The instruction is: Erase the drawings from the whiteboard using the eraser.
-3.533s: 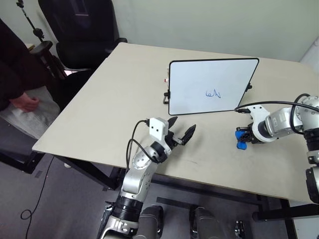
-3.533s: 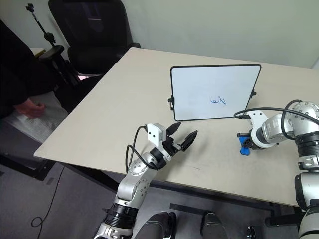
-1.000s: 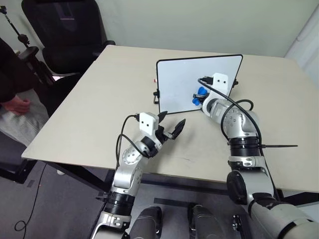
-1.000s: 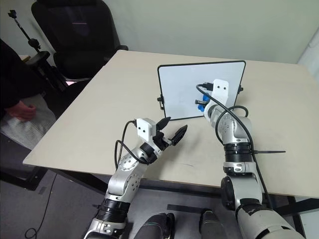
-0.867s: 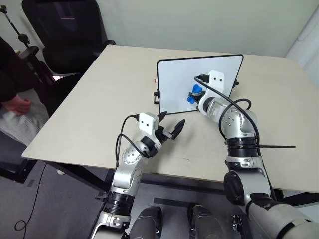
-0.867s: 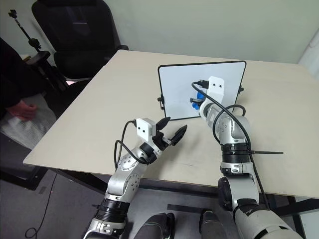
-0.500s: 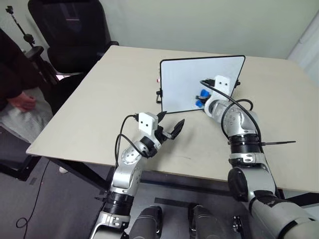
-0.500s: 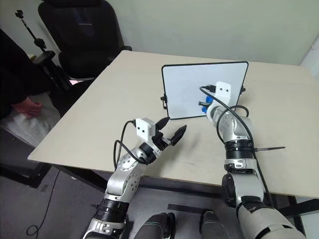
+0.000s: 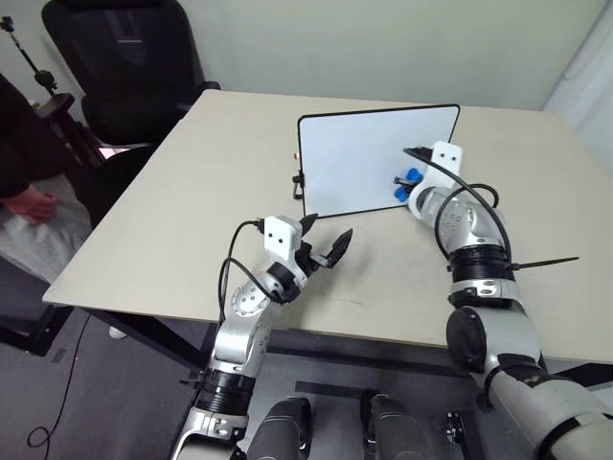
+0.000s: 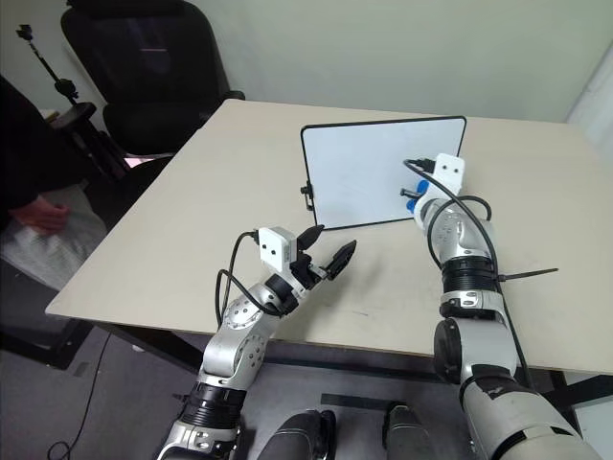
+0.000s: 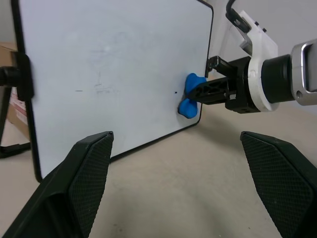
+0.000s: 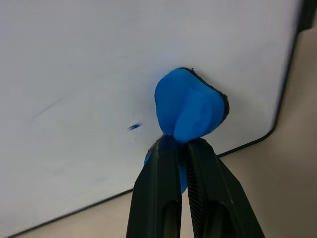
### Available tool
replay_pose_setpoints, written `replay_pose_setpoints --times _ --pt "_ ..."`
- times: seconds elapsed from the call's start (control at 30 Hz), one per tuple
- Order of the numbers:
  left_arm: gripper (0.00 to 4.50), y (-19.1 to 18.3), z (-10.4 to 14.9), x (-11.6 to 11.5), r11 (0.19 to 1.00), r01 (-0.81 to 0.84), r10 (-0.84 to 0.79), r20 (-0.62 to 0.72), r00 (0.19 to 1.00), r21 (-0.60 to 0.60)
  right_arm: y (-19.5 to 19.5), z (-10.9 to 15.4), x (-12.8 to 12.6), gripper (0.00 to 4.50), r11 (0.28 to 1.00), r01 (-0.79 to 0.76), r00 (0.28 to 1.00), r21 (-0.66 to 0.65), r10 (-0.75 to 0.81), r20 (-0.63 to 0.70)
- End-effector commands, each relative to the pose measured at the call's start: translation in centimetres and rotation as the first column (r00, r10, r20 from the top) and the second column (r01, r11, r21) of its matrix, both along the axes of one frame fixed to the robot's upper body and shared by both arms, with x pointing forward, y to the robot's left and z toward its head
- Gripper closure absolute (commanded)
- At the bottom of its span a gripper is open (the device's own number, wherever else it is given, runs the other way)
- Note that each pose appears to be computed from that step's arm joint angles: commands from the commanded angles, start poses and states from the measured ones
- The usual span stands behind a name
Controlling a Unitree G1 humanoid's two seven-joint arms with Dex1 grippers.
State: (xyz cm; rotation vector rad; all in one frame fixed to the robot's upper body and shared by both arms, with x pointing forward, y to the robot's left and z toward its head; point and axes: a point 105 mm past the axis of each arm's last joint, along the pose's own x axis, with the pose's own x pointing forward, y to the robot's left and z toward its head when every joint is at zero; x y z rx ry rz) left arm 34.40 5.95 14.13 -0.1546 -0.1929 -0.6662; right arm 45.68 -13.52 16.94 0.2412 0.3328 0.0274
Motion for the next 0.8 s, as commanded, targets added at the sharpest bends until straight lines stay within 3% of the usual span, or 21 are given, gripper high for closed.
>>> replay_pose_setpoints --times 0.03,0.23,0.8 --pt "0.0 -0.2 1.4 -0.4 1.0 0.009 -0.009 0.046 0.999 -0.021 3.1 1.8 -0.2 4.41 0.995 -0.096 0.993 -0.002 0.096 0.063" --pt "0.0 -0.2 1.4 -0.4 1.0 0.008 -0.007 0.046 0.999 -0.023 4.1 3.1 -0.5 4.41 0.992 -0.127 0.987 0.015 0.125 0.098" --pt "0.0 0.6 1.7 -0.1 1.0 -0.018 0.019 0.063 0.998 -0.013 0.0 3.2 0.4 4.41 1.0 -0.004 0.995 0.007 0.004 0.104"
